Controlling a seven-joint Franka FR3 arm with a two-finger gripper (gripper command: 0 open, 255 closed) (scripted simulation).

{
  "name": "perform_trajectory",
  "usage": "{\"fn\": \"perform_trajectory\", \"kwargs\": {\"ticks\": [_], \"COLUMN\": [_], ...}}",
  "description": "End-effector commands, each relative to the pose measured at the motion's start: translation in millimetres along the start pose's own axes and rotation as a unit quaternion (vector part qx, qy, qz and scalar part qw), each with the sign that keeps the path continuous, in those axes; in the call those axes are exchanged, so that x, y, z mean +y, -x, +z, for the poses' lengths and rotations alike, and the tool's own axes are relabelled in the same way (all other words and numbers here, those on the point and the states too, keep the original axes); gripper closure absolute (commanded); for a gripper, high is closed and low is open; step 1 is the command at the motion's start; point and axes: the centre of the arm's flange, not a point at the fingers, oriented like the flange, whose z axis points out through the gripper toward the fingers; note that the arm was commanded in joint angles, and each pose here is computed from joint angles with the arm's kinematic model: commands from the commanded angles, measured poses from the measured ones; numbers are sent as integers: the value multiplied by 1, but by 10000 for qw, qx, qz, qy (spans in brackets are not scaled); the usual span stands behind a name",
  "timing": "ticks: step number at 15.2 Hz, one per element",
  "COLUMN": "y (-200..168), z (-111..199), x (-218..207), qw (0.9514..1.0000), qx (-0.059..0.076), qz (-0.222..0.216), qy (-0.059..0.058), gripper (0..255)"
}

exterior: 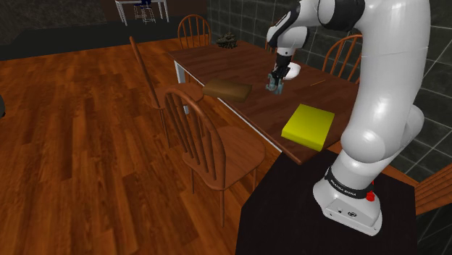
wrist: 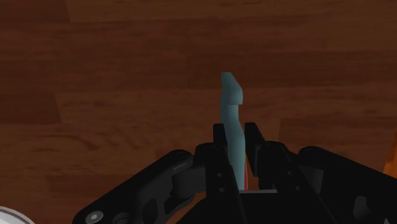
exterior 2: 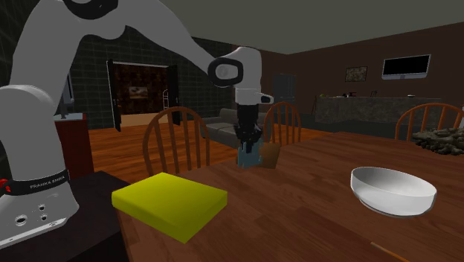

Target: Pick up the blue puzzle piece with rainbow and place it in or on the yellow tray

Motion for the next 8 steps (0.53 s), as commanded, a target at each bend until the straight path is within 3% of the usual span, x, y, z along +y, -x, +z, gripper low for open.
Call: {"fn": "perform_trajectory", "kwargs": {"ticks": [1,8], "y": [0,-1], "z": [-12,-48], "x": [-1,-2], "qw": [10000,10000], "qx": [-1,-1], "qz": [1,1], "qy": [0,0], "gripper": [255,255]}}
